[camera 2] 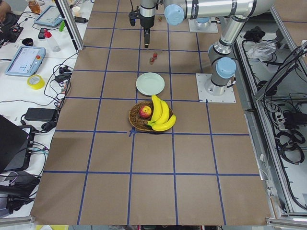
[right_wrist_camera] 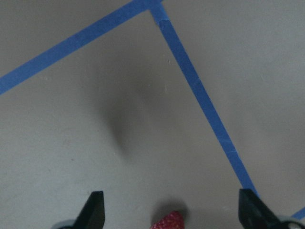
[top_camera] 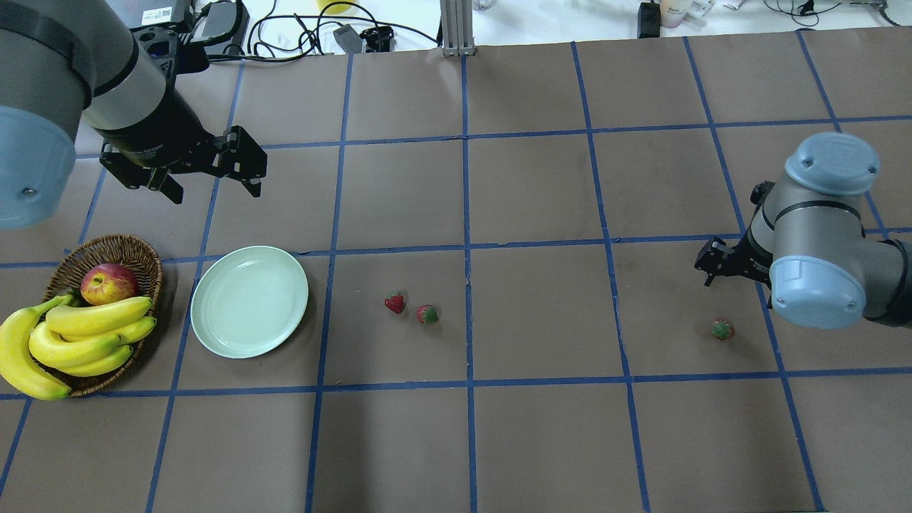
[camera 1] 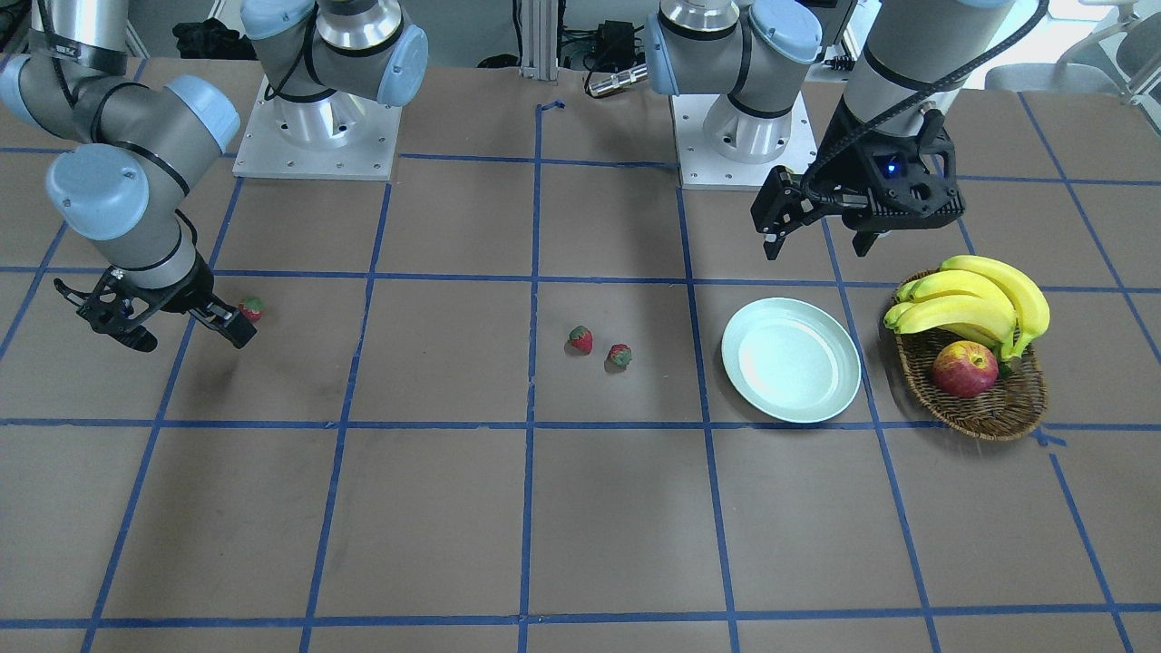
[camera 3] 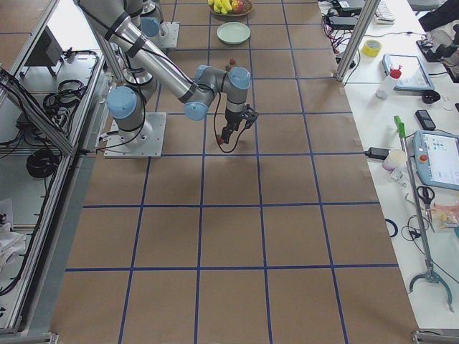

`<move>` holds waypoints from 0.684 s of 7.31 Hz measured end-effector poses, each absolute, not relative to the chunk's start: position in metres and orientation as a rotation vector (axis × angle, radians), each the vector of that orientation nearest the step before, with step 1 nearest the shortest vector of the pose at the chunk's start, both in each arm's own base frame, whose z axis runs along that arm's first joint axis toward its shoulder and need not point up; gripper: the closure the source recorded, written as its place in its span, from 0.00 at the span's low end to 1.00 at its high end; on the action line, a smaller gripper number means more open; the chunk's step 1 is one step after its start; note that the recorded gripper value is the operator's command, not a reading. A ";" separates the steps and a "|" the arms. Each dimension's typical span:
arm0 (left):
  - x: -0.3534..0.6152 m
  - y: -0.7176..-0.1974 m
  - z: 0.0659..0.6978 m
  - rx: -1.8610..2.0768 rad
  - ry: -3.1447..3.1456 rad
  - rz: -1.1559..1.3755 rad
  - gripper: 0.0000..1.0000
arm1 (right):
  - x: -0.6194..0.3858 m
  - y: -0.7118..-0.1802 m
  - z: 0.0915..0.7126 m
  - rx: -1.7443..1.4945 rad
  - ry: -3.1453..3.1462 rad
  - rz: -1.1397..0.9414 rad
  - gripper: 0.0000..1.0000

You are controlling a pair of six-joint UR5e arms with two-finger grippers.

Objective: Collect all strawberries into plate
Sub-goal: 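Move the right gripper to the farthest strawberry, then close the right gripper on the far strawberry and lift it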

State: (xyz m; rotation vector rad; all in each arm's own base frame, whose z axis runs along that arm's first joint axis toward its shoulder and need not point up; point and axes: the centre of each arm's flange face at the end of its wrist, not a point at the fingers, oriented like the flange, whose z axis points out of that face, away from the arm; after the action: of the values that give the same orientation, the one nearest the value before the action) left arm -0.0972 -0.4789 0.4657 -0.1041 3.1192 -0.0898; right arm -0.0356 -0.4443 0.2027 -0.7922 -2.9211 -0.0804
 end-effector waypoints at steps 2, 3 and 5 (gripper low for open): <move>-0.097 -0.479 0.466 -0.105 3.118 -0.091 0.00 | -0.031 -0.426 0.189 -0.824 -2.953 -0.069 0.02; -0.097 -0.479 0.466 -0.105 3.118 -0.091 0.00 | -0.029 -0.419 0.183 -0.829 -2.956 -0.066 0.10; -0.097 -0.479 0.466 -0.103 3.117 -0.091 0.00 | -0.027 -0.413 0.178 -0.833 -2.958 -0.080 0.29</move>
State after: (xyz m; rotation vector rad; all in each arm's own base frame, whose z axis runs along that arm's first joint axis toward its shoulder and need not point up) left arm -0.0970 -0.4790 0.4658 -0.1035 3.1174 -0.0907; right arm -0.0274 -0.4132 0.1778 -0.8334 -2.9582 -0.0805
